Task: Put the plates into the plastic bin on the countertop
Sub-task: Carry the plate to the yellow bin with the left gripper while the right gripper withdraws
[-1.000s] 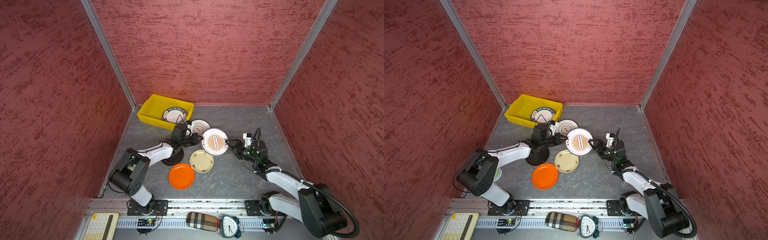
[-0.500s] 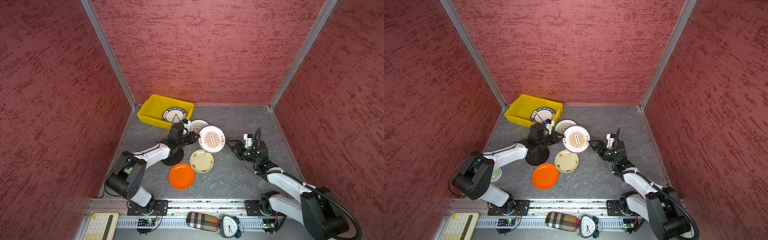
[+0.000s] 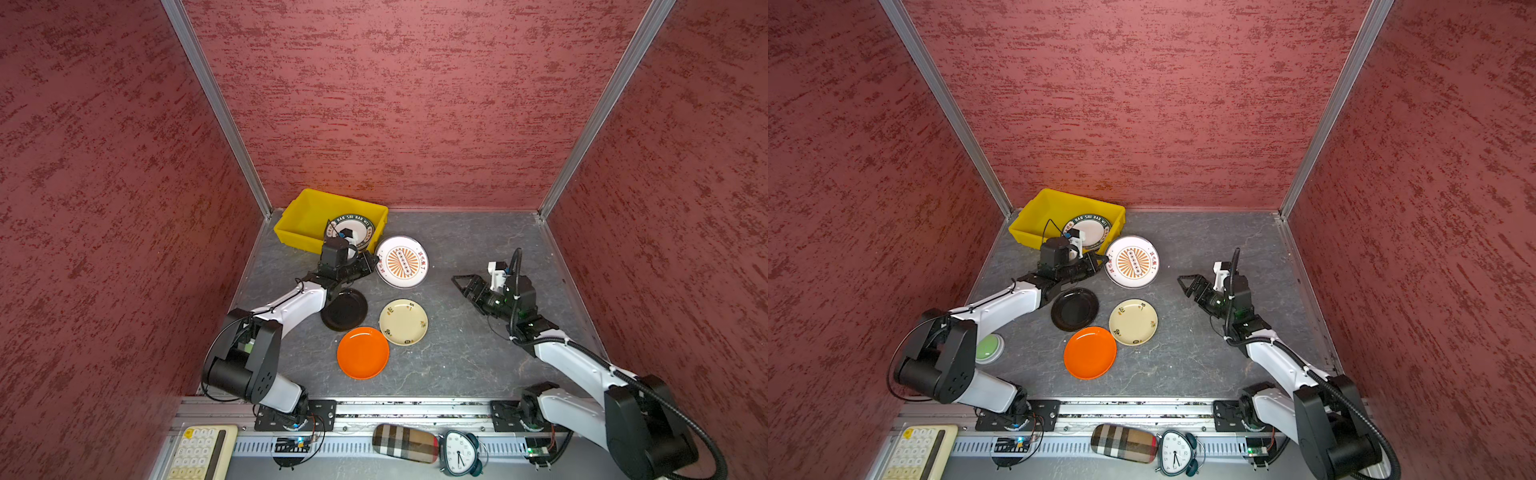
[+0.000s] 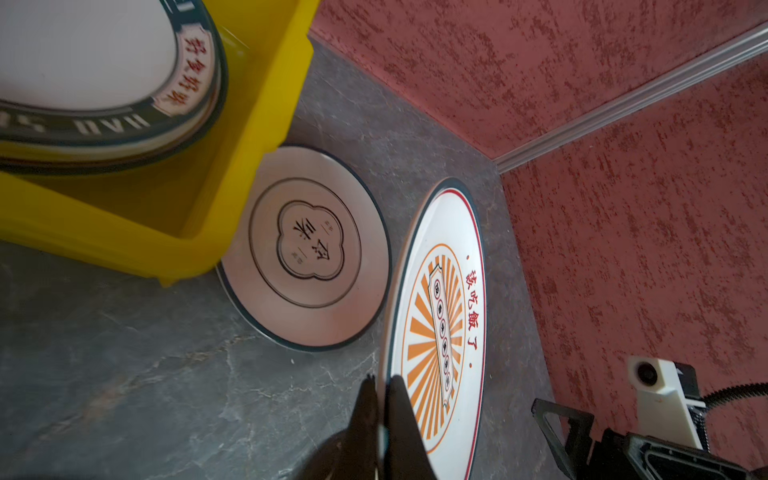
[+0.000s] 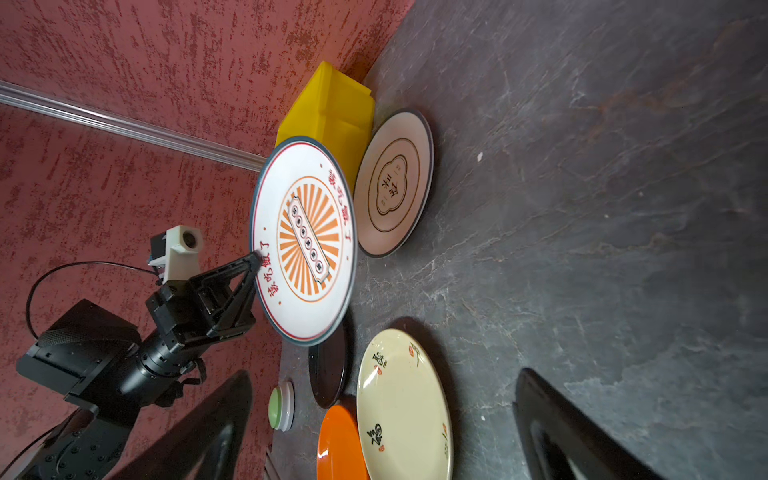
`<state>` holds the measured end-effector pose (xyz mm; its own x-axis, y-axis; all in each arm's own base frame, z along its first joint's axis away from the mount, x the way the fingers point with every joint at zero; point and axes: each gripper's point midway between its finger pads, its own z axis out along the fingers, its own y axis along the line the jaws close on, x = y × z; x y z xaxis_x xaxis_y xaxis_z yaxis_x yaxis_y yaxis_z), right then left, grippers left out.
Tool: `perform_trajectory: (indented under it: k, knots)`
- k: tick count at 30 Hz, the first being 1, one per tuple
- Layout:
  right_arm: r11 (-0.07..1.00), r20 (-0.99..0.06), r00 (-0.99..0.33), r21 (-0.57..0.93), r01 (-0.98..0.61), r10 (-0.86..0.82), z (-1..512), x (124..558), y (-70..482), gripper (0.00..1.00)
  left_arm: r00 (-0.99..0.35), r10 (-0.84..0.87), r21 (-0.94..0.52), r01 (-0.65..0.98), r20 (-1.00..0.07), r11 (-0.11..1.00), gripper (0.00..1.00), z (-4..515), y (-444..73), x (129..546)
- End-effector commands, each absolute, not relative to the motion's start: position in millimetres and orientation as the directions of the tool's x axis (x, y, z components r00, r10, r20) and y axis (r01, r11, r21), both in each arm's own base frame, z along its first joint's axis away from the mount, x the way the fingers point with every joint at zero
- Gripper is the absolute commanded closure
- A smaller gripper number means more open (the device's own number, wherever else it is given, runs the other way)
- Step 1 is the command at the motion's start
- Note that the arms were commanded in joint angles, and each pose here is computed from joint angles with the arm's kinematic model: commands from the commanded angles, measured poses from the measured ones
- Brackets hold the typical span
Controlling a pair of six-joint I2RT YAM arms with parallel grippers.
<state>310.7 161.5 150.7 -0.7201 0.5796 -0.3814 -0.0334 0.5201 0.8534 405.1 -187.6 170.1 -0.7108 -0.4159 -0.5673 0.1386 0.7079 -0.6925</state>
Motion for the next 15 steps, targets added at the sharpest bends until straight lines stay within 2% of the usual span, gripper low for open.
perform_trajectory:
  k: [1, 8, 15]
  knots:
    - [0.554, -0.414, -0.706, 0.832, -0.036, 0.575, 151.5, 315.1, 158.6, 0.01, -0.581, -0.425, -0.625, 0.194, -0.694, 0.756, 1.0, 223.3, -168.3, 425.7]
    - [0.567, -0.42, -0.712, 0.823, -0.037, 0.563, 149.2, 315.1, 158.8, 0.01, -0.423, -0.48, -0.577, 0.133, -0.768, 0.806, 1.0, 266.9, -121.8, 450.8]
    - [0.58, -0.441, -0.7, 0.813, -0.047, 0.561, 154.4, 311.2, 155.2, 0.01, -0.301, -0.432, -0.457, 0.014, -0.85, 0.889, 1.0, 289.4, -71.7, 468.8]
